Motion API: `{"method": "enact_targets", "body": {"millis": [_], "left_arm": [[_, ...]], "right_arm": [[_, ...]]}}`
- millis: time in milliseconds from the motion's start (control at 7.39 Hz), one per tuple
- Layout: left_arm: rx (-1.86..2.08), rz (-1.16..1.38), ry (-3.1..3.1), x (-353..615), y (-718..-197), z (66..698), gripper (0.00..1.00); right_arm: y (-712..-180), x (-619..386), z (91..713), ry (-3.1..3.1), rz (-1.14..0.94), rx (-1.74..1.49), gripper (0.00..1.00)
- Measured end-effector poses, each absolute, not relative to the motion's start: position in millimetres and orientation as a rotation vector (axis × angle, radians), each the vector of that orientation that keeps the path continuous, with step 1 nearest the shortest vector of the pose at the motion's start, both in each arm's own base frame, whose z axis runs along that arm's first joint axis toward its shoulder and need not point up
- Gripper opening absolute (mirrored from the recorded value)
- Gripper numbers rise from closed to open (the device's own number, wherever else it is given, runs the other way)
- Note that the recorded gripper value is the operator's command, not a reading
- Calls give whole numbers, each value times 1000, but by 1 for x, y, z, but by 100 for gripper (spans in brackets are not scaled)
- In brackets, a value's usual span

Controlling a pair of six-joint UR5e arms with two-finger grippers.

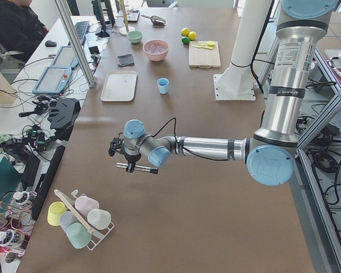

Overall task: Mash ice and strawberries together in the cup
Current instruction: 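Set the pestle down on the table and withdraw the left arm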

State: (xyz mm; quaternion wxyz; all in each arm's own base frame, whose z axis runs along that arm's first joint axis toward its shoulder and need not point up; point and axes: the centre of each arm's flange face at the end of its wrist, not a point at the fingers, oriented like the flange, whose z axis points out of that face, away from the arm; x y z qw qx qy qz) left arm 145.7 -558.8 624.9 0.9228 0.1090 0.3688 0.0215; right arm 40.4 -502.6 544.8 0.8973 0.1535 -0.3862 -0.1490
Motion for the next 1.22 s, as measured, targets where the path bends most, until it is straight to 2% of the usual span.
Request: {"method": "enact_targets", "body": {"millis": [135, 406, 812, 1082, 1218], "left_arm": [[213, 42, 756, 150, -558, 631, 98], [240, 32, 782, 145, -573, 604, 98], [188, -85, 814, 45, -630, 541, 98], [173, -55, 851, -21, -620, 543, 98], [178, -50, 854, -35, -597, 553, 98]], "right_arm": [[-503, 41, 545, -796, -307, 318, 99], [-502, 40, 543, -799, -307, 320, 99], [-493, 41, 557, -794, -298, 294, 99], [-483, 41, 572, -803, -284, 266, 99], [-482, 41, 575, -809, -278, 257, 99]]}}
